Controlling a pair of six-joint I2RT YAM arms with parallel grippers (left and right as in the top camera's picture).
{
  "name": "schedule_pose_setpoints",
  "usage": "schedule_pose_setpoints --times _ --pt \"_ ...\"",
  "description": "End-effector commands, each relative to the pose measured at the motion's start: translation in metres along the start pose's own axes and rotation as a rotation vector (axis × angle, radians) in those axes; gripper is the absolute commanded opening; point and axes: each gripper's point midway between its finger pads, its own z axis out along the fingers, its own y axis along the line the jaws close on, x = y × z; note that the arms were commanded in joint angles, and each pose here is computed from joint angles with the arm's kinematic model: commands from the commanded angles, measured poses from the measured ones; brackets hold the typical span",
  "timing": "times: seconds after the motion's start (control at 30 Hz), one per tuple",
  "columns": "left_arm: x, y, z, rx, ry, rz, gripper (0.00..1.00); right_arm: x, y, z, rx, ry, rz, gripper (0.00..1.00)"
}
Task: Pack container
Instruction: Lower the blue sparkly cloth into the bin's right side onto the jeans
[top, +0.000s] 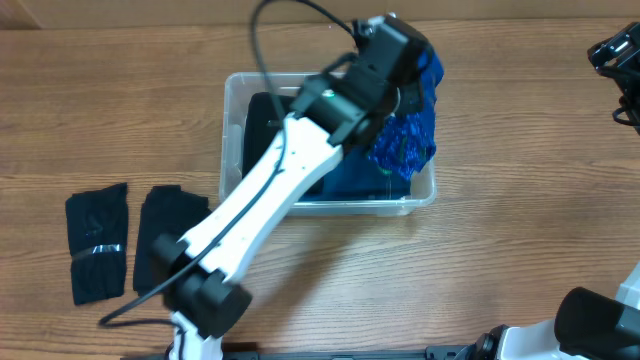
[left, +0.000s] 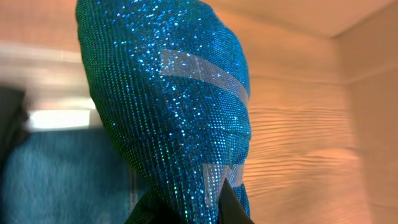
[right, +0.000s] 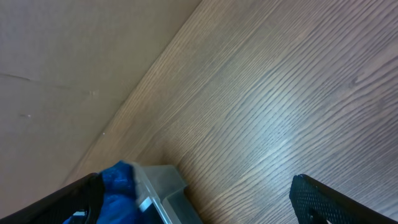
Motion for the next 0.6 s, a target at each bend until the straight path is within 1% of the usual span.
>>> schedule_pose_setpoints --times 0.0,0.17,0.27,0.37,0.4,0.43,0.47,0.5,0.53,0.57 --pt "0.007 0.027 0.024 -0.129 0.0 -0.116 0.04 -0.002 0.003 -0.006 -0.015 -0.014 0.001 1.0" --pt "0.036 0.054 0.046 -0.245 0.099 -0.099 0.04 -0.002 0.003 -0.006 -0.015 -0.014 0.001 1.0" --pt "0.054 0.074 0.046 -0.329 0.172 -0.069 0.04 -0.001 0.003 -0.006 -0.015 -0.014 0.001 1.0" --pt "0.063 0.088 0.039 -0.387 0.211 -0.049 0.05 -0.002 0.003 -0.006 -0.015 -0.014 0.001 1.0" --pt "0.063 0.092 0.037 -0.409 0.209 -0.043 0.13 -0.002 0.003 -0.006 -0.015 -0.014 0.001 1.0" --pt "0.062 0.097 0.035 -0.437 0.199 -0.034 0.35 -0.002 0.003 -0.006 -0.015 -0.014 0.001 1.0" --pt "0.059 0.103 0.033 -0.465 0.183 -0.023 0.48 -0.002 0.003 -0.006 -0.015 -0.014 0.001 1.0" --pt "0.055 0.108 0.031 -0.495 0.162 -0.005 0.57 -0.001 0.003 -0.006 -0.015 -0.014 0.001 1.0" --pt "0.049 0.112 0.028 -0.513 0.142 0.018 0.62 -0.001 0.003 -0.006 -0.015 -0.014 0.001 1.0" --pt "0.043 0.116 0.025 -0.522 0.132 0.042 0.64 -0.002 0.003 -0.006 -0.015 -0.014 0.001 1.0"
